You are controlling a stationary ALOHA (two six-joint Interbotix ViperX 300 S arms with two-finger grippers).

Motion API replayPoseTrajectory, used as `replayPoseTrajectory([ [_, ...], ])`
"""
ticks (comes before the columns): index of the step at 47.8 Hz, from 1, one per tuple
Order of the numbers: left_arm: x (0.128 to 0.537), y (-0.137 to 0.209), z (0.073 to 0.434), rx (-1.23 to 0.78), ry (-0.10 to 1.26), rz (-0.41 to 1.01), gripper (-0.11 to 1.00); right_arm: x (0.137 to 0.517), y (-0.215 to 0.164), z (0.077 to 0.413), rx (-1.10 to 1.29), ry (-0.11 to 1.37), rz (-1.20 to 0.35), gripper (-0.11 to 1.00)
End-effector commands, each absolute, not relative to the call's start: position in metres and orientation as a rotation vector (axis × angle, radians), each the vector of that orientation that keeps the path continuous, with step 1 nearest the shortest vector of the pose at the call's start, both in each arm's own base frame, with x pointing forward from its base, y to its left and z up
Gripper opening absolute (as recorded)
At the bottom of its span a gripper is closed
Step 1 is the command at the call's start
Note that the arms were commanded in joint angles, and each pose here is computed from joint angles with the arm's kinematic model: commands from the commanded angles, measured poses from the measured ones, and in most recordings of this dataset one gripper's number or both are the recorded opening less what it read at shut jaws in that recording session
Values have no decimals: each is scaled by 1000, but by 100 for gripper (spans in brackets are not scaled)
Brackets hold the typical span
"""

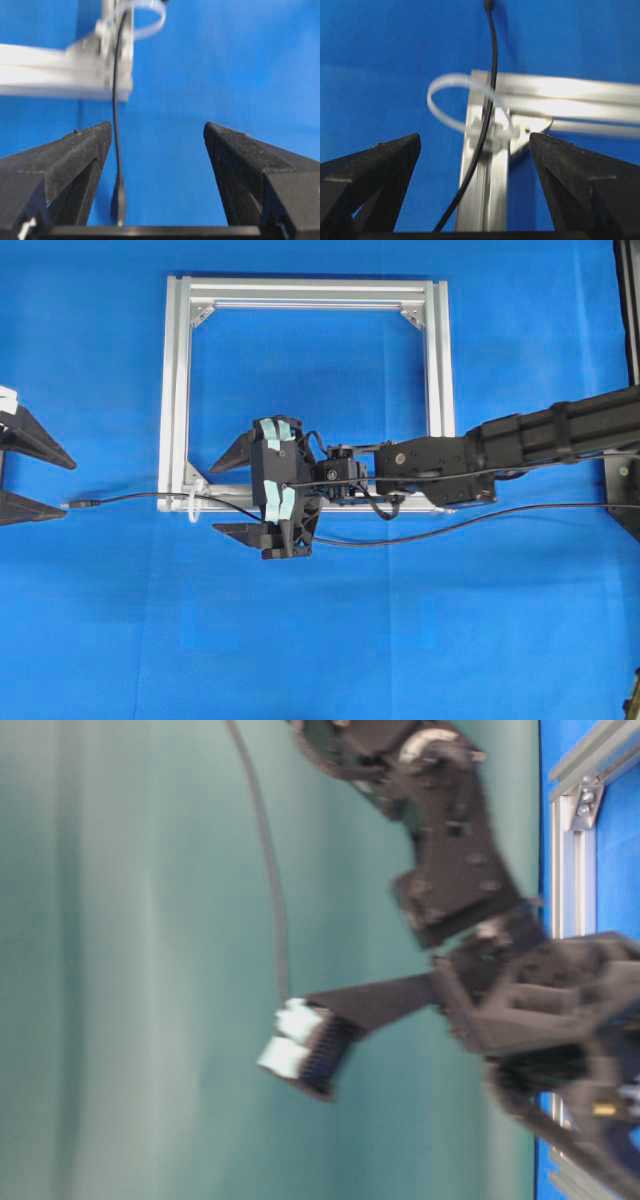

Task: Insert the wire through the string loop located on the left side.
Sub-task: 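Pull the cable leftward through the loop with the left gripper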

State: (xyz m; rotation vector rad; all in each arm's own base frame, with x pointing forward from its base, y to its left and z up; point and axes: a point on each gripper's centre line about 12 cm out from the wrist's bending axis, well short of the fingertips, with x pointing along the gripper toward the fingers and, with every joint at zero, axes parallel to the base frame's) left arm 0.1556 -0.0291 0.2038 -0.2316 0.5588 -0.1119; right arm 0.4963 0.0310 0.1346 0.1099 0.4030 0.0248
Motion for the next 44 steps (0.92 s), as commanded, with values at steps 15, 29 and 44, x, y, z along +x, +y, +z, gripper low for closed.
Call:
replayPoseTrajectory([
  [15,171,-29,244,-237,294,-133,68,484,32,225,107,290,43,94],
  [29,174,-24,257,-243,220,-113,68,471,31,265,98,241,50,94],
  [44,174,-24,258,-242,214,-110,68,470,31,267,93,239,51,94],
])
